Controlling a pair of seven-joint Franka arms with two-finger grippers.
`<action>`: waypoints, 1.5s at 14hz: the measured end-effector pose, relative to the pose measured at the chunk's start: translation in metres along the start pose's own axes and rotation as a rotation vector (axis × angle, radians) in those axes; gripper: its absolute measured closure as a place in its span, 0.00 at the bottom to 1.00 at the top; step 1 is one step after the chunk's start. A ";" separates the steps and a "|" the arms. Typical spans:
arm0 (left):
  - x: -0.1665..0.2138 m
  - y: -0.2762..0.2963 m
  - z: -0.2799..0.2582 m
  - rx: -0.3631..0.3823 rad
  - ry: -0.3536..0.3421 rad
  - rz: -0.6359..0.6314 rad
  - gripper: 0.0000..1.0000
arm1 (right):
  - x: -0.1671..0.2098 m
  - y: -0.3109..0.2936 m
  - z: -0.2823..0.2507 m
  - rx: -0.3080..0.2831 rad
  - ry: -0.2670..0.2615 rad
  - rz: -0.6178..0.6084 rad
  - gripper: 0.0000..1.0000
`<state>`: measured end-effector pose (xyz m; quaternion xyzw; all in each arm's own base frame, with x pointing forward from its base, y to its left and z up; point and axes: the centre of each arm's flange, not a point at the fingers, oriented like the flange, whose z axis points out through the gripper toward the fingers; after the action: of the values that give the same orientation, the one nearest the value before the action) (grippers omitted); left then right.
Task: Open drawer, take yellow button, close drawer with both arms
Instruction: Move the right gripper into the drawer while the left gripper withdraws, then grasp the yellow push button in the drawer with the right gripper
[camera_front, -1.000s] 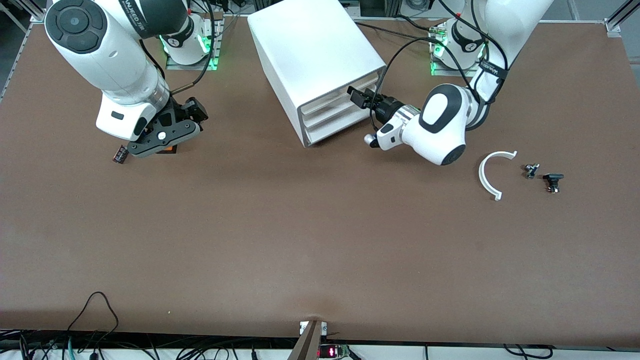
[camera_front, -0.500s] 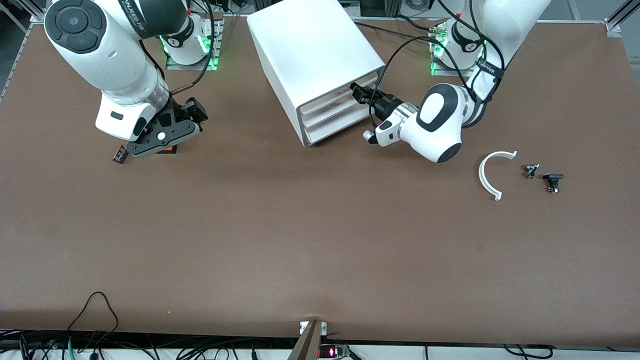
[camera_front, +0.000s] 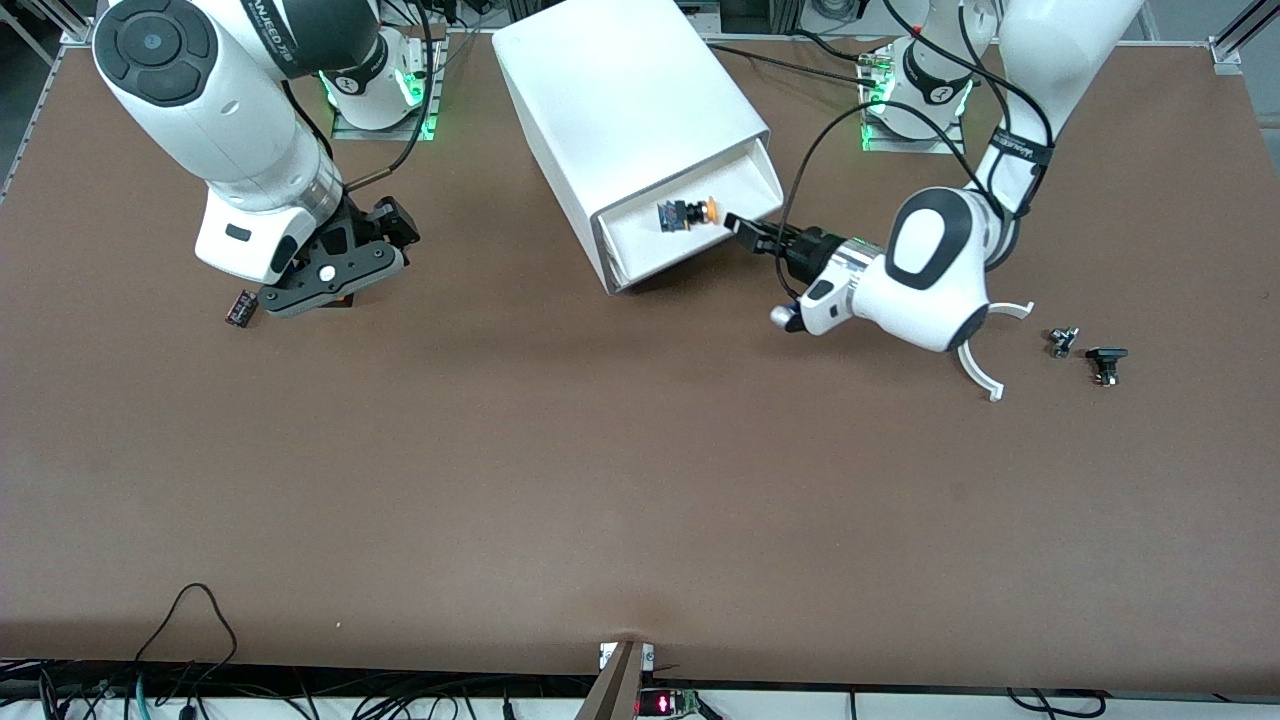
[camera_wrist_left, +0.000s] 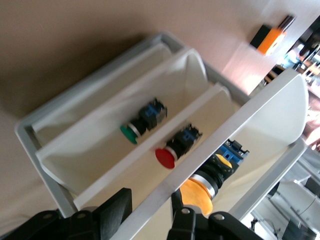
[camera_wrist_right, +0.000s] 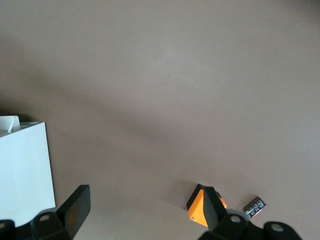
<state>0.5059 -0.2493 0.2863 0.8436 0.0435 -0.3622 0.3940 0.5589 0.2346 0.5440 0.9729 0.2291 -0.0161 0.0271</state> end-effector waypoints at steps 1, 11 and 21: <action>0.002 -0.001 -0.007 -0.003 0.019 0.003 0.61 | 0.002 -0.005 -0.001 0.003 0.008 -0.008 0.00; 0.005 0.028 -0.116 0.344 0.289 0.129 0.00 | 0.042 -0.148 -0.016 0.144 0.106 -0.313 0.00; -0.127 0.086 -0.267 0.821 0.607 0.163 0.00 | 0.051 -0.310 0.034 0.142 0.203 -0.882 0.00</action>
<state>0.5976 -0.0955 0.5373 0.9965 -0.0559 -0.0565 0.0271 0.4657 0.5324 0.4933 0.7785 0.6213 0.0536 -0.0716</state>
